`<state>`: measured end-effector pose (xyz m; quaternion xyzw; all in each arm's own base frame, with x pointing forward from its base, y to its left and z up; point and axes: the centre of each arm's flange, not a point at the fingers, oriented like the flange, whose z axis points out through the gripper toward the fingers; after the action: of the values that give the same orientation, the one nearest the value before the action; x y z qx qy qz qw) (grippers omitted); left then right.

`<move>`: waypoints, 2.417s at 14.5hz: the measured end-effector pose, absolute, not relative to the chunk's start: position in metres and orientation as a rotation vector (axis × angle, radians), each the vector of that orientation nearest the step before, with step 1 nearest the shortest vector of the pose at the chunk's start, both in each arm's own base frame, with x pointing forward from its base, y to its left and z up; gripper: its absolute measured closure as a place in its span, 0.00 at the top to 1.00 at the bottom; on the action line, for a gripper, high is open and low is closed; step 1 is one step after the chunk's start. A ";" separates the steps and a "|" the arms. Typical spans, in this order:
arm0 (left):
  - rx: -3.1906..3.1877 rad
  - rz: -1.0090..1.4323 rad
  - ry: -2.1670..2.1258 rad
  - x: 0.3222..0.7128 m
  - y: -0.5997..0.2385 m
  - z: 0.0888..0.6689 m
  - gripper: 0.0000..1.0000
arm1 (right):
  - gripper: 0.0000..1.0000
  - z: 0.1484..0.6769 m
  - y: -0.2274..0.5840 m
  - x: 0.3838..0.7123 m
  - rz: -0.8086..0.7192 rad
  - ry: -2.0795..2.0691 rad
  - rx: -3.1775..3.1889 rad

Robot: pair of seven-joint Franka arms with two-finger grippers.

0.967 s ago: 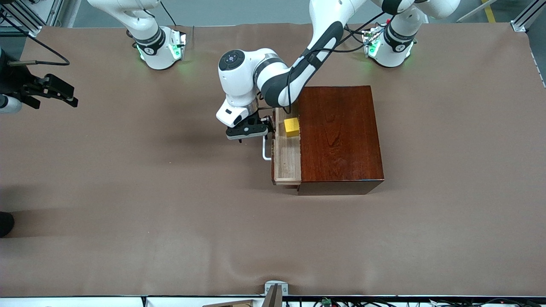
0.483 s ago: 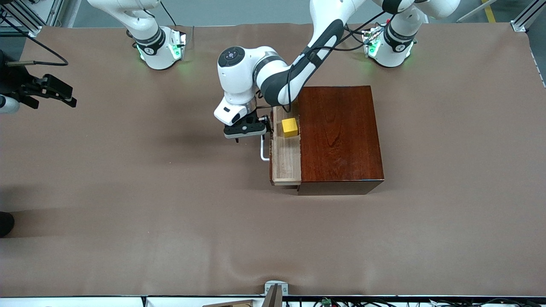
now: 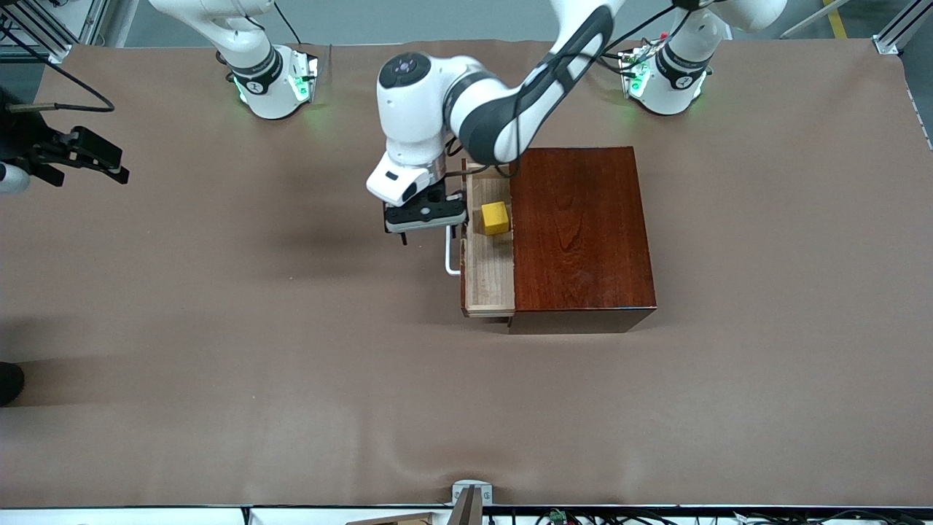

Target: Open drawer, take yellow block, close drawer

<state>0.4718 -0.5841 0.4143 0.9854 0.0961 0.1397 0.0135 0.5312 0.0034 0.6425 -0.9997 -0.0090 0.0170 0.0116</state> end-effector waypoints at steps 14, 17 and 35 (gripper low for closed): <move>3.212 0.307 0.307 0.587 -0.265 0.624 1.00 | 1.00 0.631 0.012 0.535 0.097 -0.010 -3.115; 3.243 0.267 0.255 0.594 -0.218 0.632 1.00 | 1.00 0.629 0.021 0.533 0.145 0.194 -3.059; 3.237 0.096 0.108 0.567 -0.045 0.644 1.00 | 1.00 0.601 0.154 0.519 0.341 0.913 -2.977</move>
<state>0.5674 -0.0445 0.6435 0.9978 0.0333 0.0296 -0.0491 0.5188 0.1538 0.6011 -0.9504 0.2914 0.1089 0.0048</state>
